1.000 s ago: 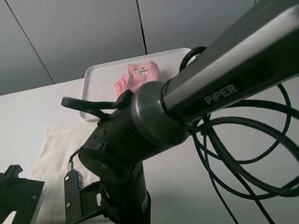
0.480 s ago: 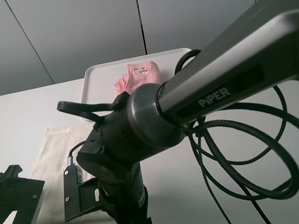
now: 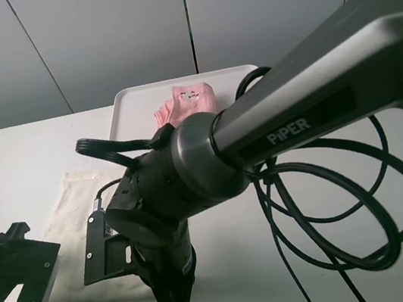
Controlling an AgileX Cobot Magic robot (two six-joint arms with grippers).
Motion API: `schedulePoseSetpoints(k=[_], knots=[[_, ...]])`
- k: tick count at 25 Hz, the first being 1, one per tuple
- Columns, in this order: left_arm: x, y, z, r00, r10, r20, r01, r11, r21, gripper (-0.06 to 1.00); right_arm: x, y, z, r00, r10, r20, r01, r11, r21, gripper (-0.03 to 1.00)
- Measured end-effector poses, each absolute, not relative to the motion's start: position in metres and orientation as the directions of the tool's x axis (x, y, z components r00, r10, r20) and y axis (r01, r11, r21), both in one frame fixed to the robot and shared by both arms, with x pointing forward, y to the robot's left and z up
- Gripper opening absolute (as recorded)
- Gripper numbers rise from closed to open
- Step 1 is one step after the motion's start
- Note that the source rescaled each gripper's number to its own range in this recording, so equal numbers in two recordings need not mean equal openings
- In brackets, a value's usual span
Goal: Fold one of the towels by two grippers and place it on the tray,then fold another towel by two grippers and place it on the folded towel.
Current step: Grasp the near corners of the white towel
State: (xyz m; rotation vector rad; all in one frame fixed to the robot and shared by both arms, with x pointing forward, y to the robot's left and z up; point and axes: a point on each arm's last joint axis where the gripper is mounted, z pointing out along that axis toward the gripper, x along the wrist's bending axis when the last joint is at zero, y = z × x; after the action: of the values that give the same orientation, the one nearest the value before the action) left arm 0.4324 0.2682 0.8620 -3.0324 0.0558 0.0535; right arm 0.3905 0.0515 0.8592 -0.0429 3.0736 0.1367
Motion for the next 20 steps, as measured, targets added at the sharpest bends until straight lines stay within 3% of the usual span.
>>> schedulePoseSetpoints(k=[17,20], knots=[[0.4376,0.2659,0.8610,1.000,-0.010,0.021,-0.009,-0.996,-0.084,0.99,0.3905,0.0515,0.8592,-0.998,-0.023,-0.066,-0.029,0.996,0.088,0.00],[0.4394,0.2652,0.8606,0.999,-0.014,0.039,-0.011,-0.997,-0.077,0.89,0.3905,0.0515,0.8592,-0.998,-0.023,-0.066,-0.029,0.996,0.088,0.00]])
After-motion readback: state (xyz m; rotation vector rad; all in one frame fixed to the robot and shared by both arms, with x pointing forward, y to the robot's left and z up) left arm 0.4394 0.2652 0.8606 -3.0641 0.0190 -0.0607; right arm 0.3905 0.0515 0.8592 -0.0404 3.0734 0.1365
